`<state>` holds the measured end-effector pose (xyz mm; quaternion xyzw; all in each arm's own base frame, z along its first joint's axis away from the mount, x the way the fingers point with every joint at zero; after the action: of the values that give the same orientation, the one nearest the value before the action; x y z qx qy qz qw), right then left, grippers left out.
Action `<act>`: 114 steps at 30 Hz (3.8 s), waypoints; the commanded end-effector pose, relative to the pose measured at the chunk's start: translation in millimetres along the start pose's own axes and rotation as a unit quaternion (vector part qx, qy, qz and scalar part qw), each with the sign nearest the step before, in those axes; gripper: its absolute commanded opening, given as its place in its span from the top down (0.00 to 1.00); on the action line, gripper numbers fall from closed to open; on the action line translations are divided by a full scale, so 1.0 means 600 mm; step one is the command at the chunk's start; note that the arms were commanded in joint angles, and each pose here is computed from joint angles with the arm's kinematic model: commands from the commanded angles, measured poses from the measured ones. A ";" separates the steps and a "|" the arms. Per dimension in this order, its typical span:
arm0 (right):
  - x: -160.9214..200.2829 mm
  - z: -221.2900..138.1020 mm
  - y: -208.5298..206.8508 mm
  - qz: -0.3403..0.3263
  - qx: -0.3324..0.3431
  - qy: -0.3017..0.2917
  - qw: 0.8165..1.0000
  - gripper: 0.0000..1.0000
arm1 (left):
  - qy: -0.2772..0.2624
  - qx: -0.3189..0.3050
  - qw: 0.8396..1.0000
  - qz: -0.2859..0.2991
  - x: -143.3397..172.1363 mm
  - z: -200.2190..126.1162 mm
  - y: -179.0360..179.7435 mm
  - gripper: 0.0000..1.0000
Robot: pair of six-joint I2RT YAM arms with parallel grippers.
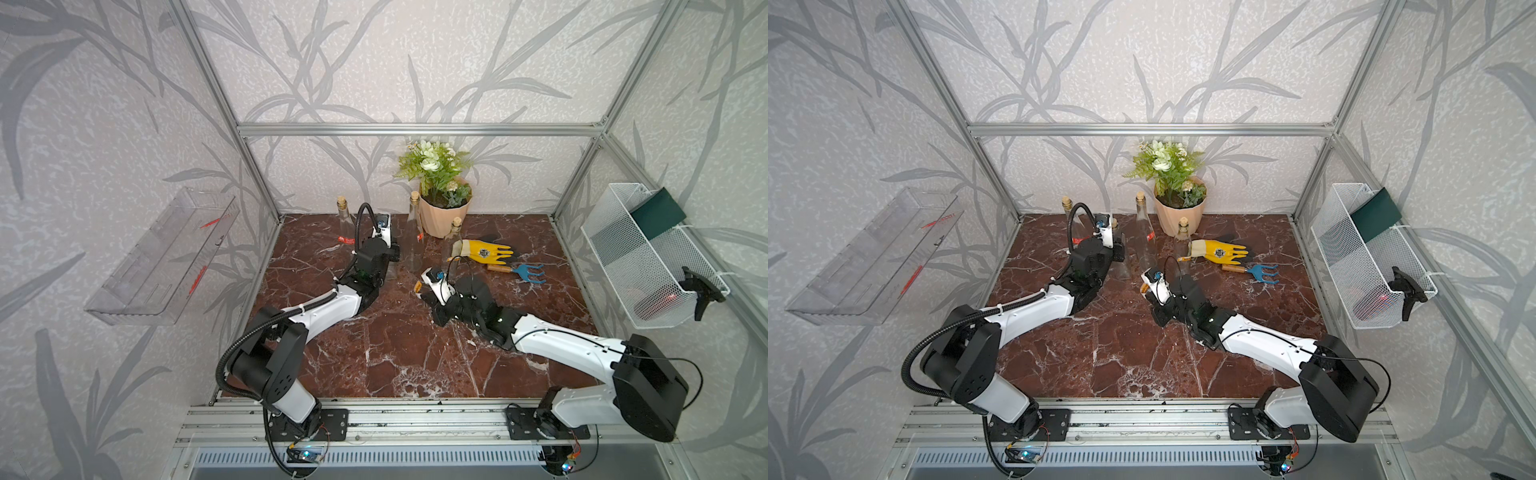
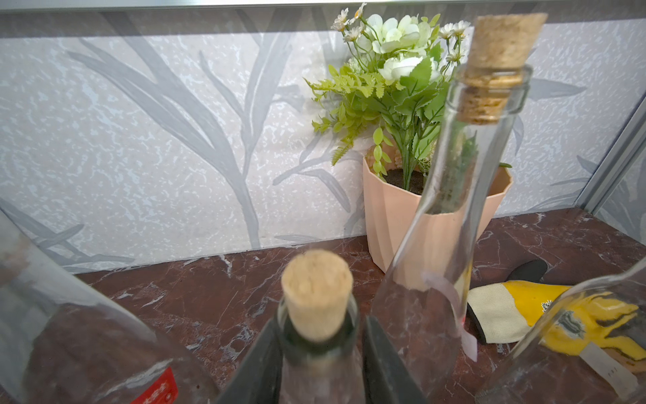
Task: Remove the label from the bottle
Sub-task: Place the bottle at the center of the board, then place the label at the center of the board.
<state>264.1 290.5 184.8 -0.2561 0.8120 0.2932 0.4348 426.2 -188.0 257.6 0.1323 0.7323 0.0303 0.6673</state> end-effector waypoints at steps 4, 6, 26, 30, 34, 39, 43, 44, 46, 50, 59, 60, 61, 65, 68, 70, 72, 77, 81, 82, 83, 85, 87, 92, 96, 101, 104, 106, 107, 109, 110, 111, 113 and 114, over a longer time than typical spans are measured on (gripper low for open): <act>0.006 0.006 0.004 0.005 -0.007 -0.002 1.000 1.00 | -0.028 -0.007 0.999 -0.020 -0.039 -0.017 0.018 0.58; 0.006 0.006 0.005 0.005 -0.008 -0.002 1.000 1.00 | -0.028 -0.006 0.999 -0.021 -0.040 -0.021 0.019 0.57; 0.024 -0.011 0.053 -0.192 -0.063 -0.164 0.966 1.00 | 0.041 0.142 0.985 -0.091 -0.056 -0.194 0.019 0.55; 0.031 -0.009 0.066 -0.228 -0.071 -0.180 0.954 1.00 | 0.068 0.188 0.973 -0.110 -0.037 -0.228 0.006 0.55; 0.035 -0.007 0.074 -0.252 -0.070 -0.189 0.946 1.00 | 0.117 0.220 0.961 -0.123 -0.006 -0.248 -0.009 0.55; 0.040 -0.004 0.088 -0.271 -0.087 -0.188 0.940 1.00 | 0.150 0.236 0.951 -0.130 0.028 -0.253 -0.021 0.55; 0.054 -0.004 0.099 -0.299 -0.115 -0.174 0.931 1.00 | 0.184 0.266 0.937 -0.129 0.041 -0.252 -0.035 0.55; 0.056 -0.006 0.100 -0.306 -0.116 -0.172 0.929 1.00 | 0.195 0.274 0.933 -0.130 0.043 -0.252 -0.037 0.55; 0.061 -0.009 0.102 -0.326 -0.119 -0.167 0.923 1.00 | 0.213 0.290 0.924 -0.132 0.047 -0.253 -0.042 0.56; 0.070 -0.014 0.104 -0.369 -0.124 -0.154 0.908 1.00 | 0.234 0.324 0.905 -0.146 0.050 -0.259 -0.050 0.56; 0.075 -0.026 0.109 -0.438 -0.131 -0.138 0.879 1.00 | 0.253 0.364 0.879 -0.176 0.048 -0.265 -0.064 0.56; 0.083 -0.025 0.107 -0.441 -0.133 -0.126 0.879 1.00 | 0.256 0.367 0.876 -0.179 0.050 -0.265 -0.066 0.56; 0.083 -0.025 0.107 -0.444 -0.134 -0.123 0.878 1.00 | 0.259 0.369 0.874 -0.180 0.052 -0.267 -0.068 0.56; 0.082 -0.026 0.110 -0.451 -0.139 -0.119 0.874 1.00 | 0.278 0.373 0.868 -0.175 0.062 -0.273 -0.069 0.58; 0.081 -0.025 0.109 -0.457 -0.135 -0.118 0.871 1.00 | 0.295 0.361 0.869 -0.164 0.073 -0.277 -0.063 0.61; 0.079 -0.025 0.109 -0.465 -0.132 -0.118 0.868 1.00 | 0.303 0.365 0.866 -0.158 0.078 -0.280 -0.065 0.62; 0.076 -0.024 0.109 -0.469 -0.131 -0.119 0.865 1.00 | 0.313 0.369 0.862 -0.154 0.083 -0.282 -0.067 0.63; 0.067 -0.026 0.115 -0.472 -0.136 -0.124 0.862 1.00 | 0.337 0.374 0.852 -0.145 0.098 -0.284 -0.071 0.63; 0.063 -0.026 0.118 -0.474 -0.140 -0.125 0.860 1.00 | 0.347 0.384 0.843 -0.146 0.105 -0.286 -0.078 0.63; 0.062 -0.026 0.119 -0.474 -0.141 -0.125 0.860 1.00 | 0.349 0.384 0.842 -0.146 0.107 -0.286 -0.078 0.63; 0.060 -0.026 0.119 -0.473 -0.141 -0.126 0.860 1.00 | 0.351 0.384 0.842 -0.146 0.109 -0.286 -0.078 0.63; 0.059 -0.026 0.120 -0.473 -0.141 -0.126 0.860 1.00 | 0.353 0.386 0.840 -0.146 0.111 -0.287 -0.079 0.63; 0.057 -0.025 0.121 -0.474 -0.141 -0.127 0.860 1.00 | 0.354 0.387 0.839 -0.145 0.112 -0.289 -0.080 0.63; 0.055 -0.022 0.123 -0.472 -0.143 -0.127 0.861 1.00 | 0.355 0.392 0.836 -0.146 0.115 -0.291 -0.082 0.70; 0.054 -0.022 0.122 -0.472 -0.142 -0.128 0.861 1.00 | 0.356 0.392 0.836 -0.145 0.117 -0.292 -0.082 0.76; 0.053 -0.021 0.122 -0.471 -0.141 -0.128 0.861 1.00 | 0.361 0.389 0.835 -0.143 0.123 -0.293 -0.082 0.77; 0.052 -0.021 0.122 -0.471 -0.140 -0.129 0.862 1.00 | 0.366 0.389 0.834 -0.141 0.127 -0.295 -0.081 0.76; 0.051 -0.021 0.122 -0.471 -0.139 -0.129 0.861 1.00 | 0.368 0.389 0.833 -0.140 0.129 -0.296 -0.081 0.76; 0.051 -0.021 0.122 -0.471 -0.140 -0.130 0.861 1.00 | 0.369 0.389 0.833 -0.139 0.129 -0.297 -0.081 0.76; 0.052 -0.020 0.122 -0.470 -0.140 -0.130 0.862 1.00 | 0.368 0.390 0.833 -0.140 0.128 -0.297 -0.082 0.78; 0.051 -0.020 0.122 -0.470 -0.140 -0.130 0.862 1.00 | 0.367 0.390 0.833 -0.141 0.129 -0.297 -0.082 0.80; 0.052 -0.018 0.122 -0.469 -0.139 -0.130 0.862 1.00 | 0.367 0.391 0.832 -0.141 0.128 -0.296 -0.082 0.83; 0.051 -0.018 0.123 -0.468 -0.139 -0.132 0.863 1.00 | 0.366 0.392 0.832 -0.143 0.127 -0.297 -0.083 0.90; 0.051 -0.017 0.123 -0.468 -0.140 -0.131 0.863 1.00 | 0.365 0.394 0.831 -0.144 0.126 -0.297 -0.084 0.94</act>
<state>193.3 323.0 169.8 -0.6299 0.4919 0.1876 0.5710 240.7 -194.6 192.7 0.2533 0.8836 -0.3057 0.2483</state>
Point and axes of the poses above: each gripper's point midway between its finger pads, its own z axis out along the fingers, its own y axis along the line the jaws close on, x = y × z, the point moved 3 cm from there along -z, back along the fingers, and after that the axes turned 12 degrees about z, right-handed, at the moved point
